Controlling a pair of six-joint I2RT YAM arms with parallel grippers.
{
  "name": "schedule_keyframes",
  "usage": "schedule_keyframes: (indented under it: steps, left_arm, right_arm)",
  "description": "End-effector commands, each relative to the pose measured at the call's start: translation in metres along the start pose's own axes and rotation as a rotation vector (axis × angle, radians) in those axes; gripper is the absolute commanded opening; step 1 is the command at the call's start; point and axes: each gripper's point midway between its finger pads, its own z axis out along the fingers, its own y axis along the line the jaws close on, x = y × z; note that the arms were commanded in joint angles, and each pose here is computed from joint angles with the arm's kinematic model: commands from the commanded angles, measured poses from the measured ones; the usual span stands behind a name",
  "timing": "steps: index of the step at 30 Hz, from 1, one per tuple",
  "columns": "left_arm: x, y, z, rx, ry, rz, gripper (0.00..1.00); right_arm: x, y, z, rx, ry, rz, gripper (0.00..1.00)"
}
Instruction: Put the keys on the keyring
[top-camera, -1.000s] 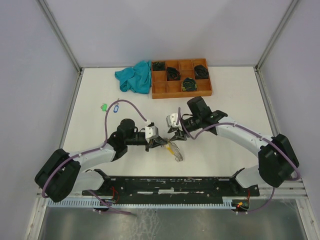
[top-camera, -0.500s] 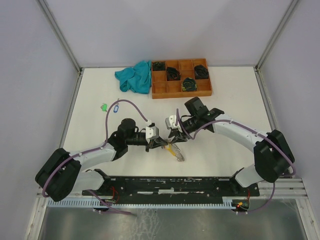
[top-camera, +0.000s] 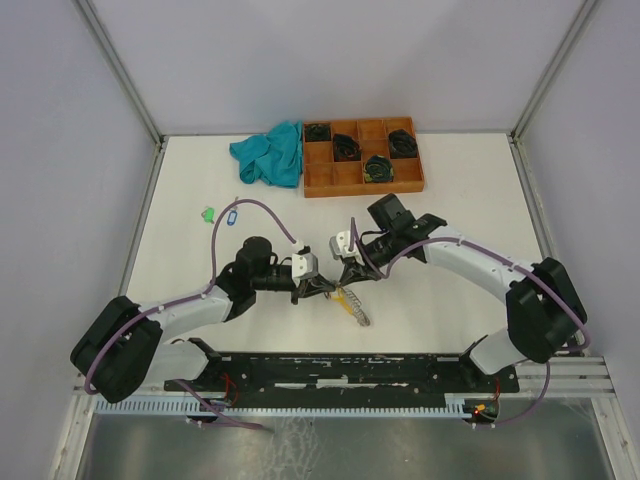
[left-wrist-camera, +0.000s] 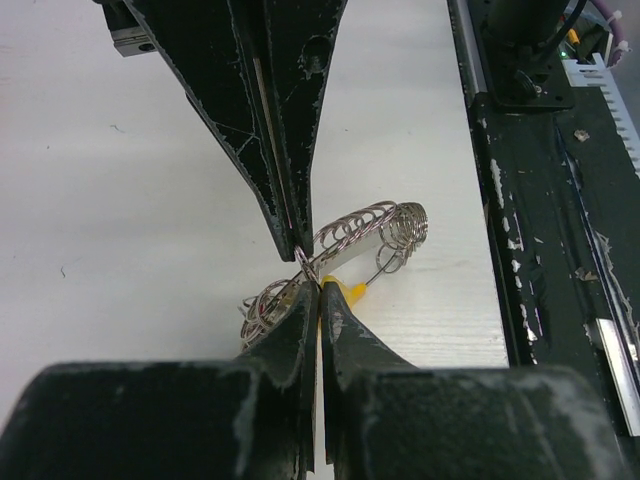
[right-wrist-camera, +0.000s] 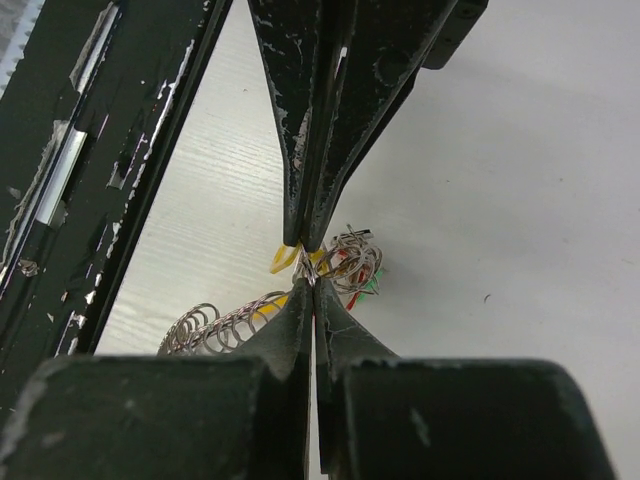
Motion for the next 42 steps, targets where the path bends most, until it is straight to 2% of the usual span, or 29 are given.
schedule_keyframes:
  steps: [1,7,16,21,30,42]
  left_arm:
    - [-0.021,0.007,0.004,0.009,-0.043,0.108,0.03]
    - [-0.011,0.010,0.004,-0.005,-0.005,0.094,0.03]
    - [-0.003,0.015,0.004,-0.025,0.032,0.088,0.03]
    - [-0.008,0.011,0.009,-0.010,0.010,0.091,0.03]
    - [-0.026,0.018,0.009,-0.087,-0.086,0.106,0.03]
    - [-0.040,0.027,0.002,-0.199,-0.184,0.118,0.03]
  right_arm:
    - [-0.024,-0.007,-0.015,0.065,-0.019,-0.061,0.01]
    - [-0.038,-0.015,-0.029,0.187,-0.074,-0.084,0.01]
    - [-0.051,-0.015,-0.040,0.250,-0.122,-0.082,0.01]
    - [-0.060,-0.019,-0.038,0.288,-0.210,-0.037,0.01]
    - [-0.072,-0.030,-0.034,0.398,-0.363,-0.012,0.01]
    - [-0.072,-0.037,-0.023,0.506,-0.409,0.006,0.01]
